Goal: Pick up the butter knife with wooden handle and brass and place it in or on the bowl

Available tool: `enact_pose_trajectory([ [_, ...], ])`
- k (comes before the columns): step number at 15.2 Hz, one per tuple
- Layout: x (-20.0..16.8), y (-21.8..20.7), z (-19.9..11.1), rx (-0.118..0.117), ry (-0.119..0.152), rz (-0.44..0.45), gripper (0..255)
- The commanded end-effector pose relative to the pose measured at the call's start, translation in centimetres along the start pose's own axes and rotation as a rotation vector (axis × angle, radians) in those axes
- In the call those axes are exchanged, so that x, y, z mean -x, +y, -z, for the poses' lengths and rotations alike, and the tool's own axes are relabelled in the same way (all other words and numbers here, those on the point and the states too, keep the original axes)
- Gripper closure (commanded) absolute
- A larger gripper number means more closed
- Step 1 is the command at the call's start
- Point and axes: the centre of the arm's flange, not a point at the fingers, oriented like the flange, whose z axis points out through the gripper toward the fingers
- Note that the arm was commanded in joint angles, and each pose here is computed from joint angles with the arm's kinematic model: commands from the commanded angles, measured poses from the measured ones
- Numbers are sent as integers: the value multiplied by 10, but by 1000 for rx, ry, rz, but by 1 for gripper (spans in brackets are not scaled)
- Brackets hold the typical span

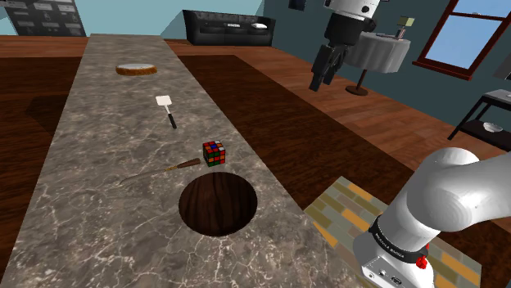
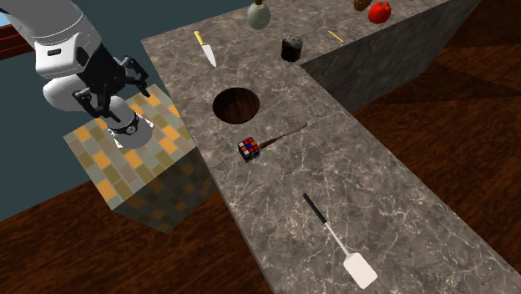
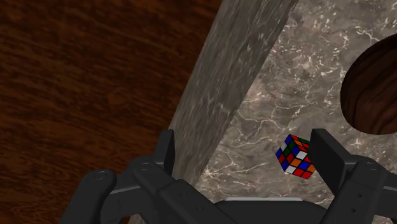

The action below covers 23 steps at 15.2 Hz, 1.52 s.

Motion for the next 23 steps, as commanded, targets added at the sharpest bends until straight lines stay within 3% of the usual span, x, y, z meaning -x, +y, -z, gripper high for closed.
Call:
enact_pose_trajectory([
  [1, 0, 0, 0, 0, 0, 0, 0],
  [13, -125, -79, -74, 40, -42, 311, 0],
  [23, -205, -169, -142, 74, -78, 571, 0],
])
